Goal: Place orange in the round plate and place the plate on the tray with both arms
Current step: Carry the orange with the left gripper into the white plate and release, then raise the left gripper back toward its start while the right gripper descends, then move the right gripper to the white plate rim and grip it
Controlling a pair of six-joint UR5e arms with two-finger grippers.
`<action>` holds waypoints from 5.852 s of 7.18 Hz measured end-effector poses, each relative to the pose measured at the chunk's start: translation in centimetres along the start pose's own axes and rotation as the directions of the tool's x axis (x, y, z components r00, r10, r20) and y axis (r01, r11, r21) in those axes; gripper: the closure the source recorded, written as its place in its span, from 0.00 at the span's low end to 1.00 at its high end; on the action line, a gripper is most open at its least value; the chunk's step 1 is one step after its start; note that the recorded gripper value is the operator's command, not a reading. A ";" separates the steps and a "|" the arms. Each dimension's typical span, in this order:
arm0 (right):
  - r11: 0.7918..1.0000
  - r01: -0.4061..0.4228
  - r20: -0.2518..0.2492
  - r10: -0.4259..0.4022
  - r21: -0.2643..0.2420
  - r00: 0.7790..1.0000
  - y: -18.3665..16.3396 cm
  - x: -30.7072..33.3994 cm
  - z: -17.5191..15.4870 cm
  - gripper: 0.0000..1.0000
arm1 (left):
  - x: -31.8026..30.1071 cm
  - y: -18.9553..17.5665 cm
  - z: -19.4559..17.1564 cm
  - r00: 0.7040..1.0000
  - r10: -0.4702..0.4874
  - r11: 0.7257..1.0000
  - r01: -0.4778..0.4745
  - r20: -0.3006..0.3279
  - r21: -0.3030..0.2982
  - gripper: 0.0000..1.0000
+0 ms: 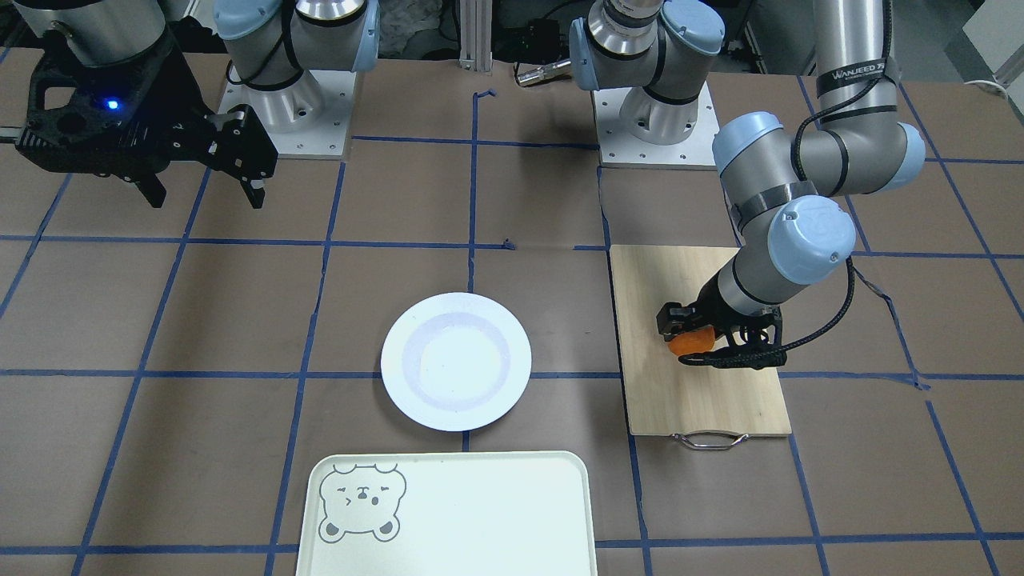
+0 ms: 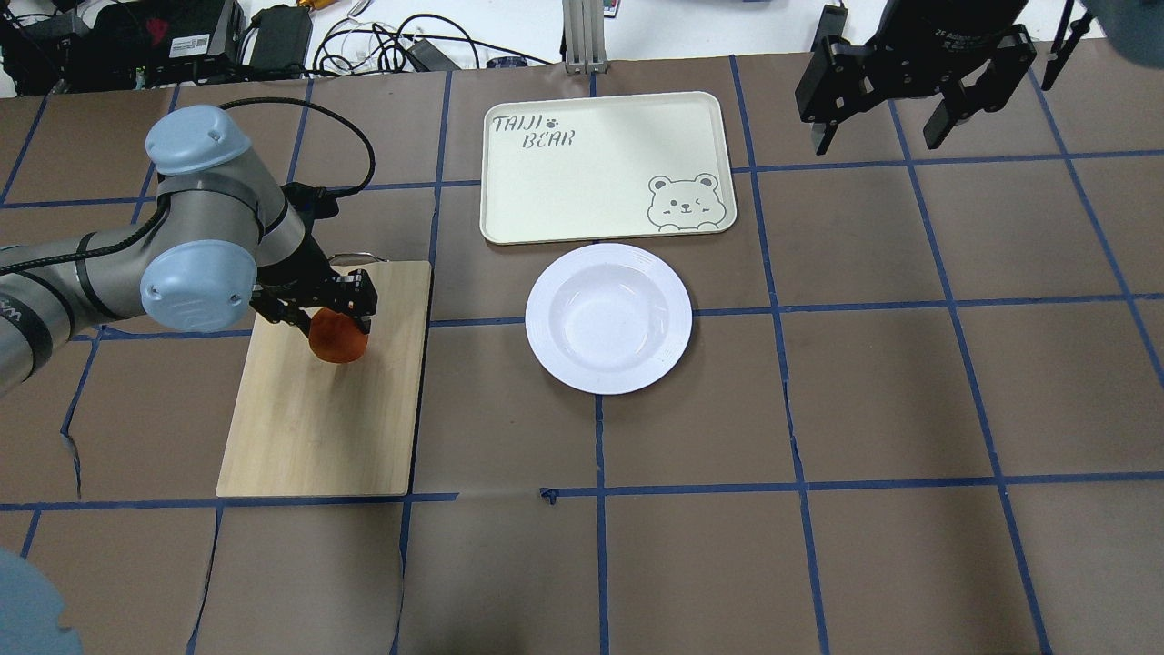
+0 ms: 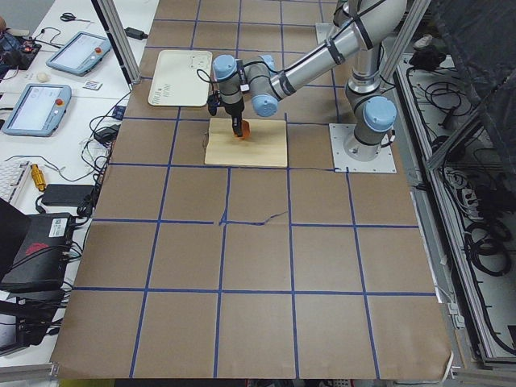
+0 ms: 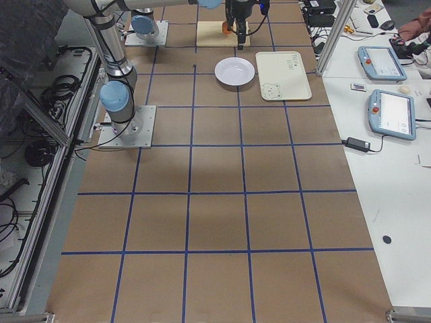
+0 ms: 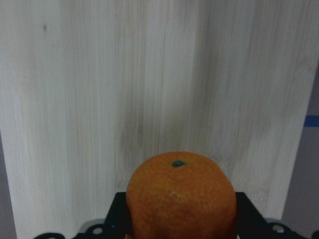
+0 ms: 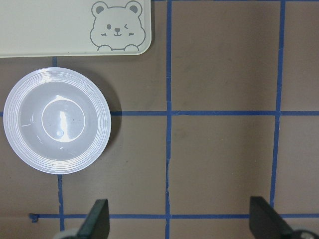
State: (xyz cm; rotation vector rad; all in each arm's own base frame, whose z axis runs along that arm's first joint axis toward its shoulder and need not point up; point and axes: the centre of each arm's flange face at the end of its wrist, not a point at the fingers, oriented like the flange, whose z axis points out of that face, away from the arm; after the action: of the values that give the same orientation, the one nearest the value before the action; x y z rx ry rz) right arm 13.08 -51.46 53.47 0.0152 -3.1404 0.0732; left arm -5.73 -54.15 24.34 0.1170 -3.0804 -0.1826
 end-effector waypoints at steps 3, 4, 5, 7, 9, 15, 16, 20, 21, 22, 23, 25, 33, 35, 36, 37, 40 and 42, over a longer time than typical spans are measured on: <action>1.000 0.000 0.000 0.000 0.000 1.000 0.0 0.0 0.0 0.00 | 10.7 1.1 -1.2 0.988 -0.114 0.993 0.116 -0.103 0.012 0.84; 1.000 0.000 0.000 0.000 -0.001 1.000 0.0 0.0 0.0 0.00 | 15.0 1.5 -1.4 0.977 -0.174 0.984 0.179 -0.127 0.026 0.84; 1.000 0.000 0.000 0.000 -0.001 1.000 0.0 0.0 0.0 0.00 | 18.9 1.9 -1.1 0.962 -0.221 0.973 0.229 -0.160 0.035 0.84; 1.000 0.001 0.000 -0.001 -0.001 1.000 0.0 0.0 0.0 0.00 | 24.6 2.2 1.2 0.924 -0.275 0.956 0.291 -0.267 0.022 0.65; 1.000 0.001 0.000 -0.001 -0.001 1.000 0.0 0.0 0.0 0.00 | 26.9 2.5 3.8 0.919 -0.278 0.957 0.290 -0.278 0.001 0.00; 1.000 -0.001 0.000 0.001 -0.001 1.000 0.0 0.1 0.0 0.00 | 21.5 -0.6 -6.3 0.974 -0.180 0.980 0.189 -0.140 0.057 0.00; 1.000 -0.002 0.000 0.002 -0.001 1.000 0.0 0.1 0.0 0.00 | 19.5 0.1 -9.8 0.986 -0.138 0.988 0.144 -0.097 0.053 0.00; 1.000 -0.007 0.010 0.007 0.006 1.000 -0.1 0.2 -0.2 0.00 | 15.1 7.5 -21.1 0.999 0.019 0.991 -0.025 0.047 0.134 0.00; 1.000 -0.010 0.033 0.010 0.009 0.999 -0.2 0.1 -0.2 0.00 | 14.6 9.2 -22.6 0.998 0.034 0.987 -0.041 0.050 0.158 0.00; 1.000 -0.010 0.061 0.010 0.002 0.998 -0.4 -0.2 0.2 0.00 | 14.1 10.3 -23.0 0.997 0.048 0.985 -0.056 0.052 0.164 0.00; 1.000 -0.009 0.101 0.011 -0.016 0.995 -0.9 -0.5 1.0 0.00 | 13.8 10.9 -22.9 0.996 0.065 0.983 -0.073 0.054 0.167 0.00; 0.995 -0.012 0.215 0.035 -0.104 0.976 -2.6 -1.5 5.4 0.00 | 13.4 11.0 -23.1 0.996 0.075 0.979 -0.084 0.053 0.185 0.00; 0.989 -0.063 0.574 0.129 -0.133 0.809 -5.1 1.1 27.5 0.02 | 12.8 10.7 -23.2 0.997 0.063 0.979 -0.072 0.052 0.192 0.00; 0.996 -0.068 0.691 0.094 -0.065 0.716 -1.7 0.6 32.1 0.02 | 12.7 10.7 -23.2 0.997 0.063 0.979 -0.072 0.053 0.193 0.00; 0.997 -0.059 0.724 0.075 -0.047 0.685 -1.2 0.3 33.5 0.02 | 12.7 10.7 -23.2 0.997 0.063 0.979 -0.072 0.054 0.193 0.00; 0.998 -0.046 0.743 0.055 -0.032 0.667 -0.8 0.1 34.9 0.02 | 12.7 10.7 -23.2 0.997 0.063 0.979 -0.072 0.054 0.193 0.00; 1.000 -0.028 0.761 0.021 -0.003 0.648 0.3 -0.4 37.5 0.02 | 12.7 10.7 -23.2 0.997 0.062 0.979 -0.072 0.054 0.192 0.00; 1.000 -0.021 0.787 0.010 0.004 0.617 0.4 -1.6 38.6 0.03 | 12.7 10.7 -23.2 0.997 0.062 0.979 -0.072 0.054 0.191 0.00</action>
State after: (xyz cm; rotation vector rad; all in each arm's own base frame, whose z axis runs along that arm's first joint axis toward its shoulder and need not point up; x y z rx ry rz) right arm 14.64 -52.85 14.89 0.0268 -4.0457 0.1129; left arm -17.83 -47.21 49.23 0.0164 -3.1372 0.1193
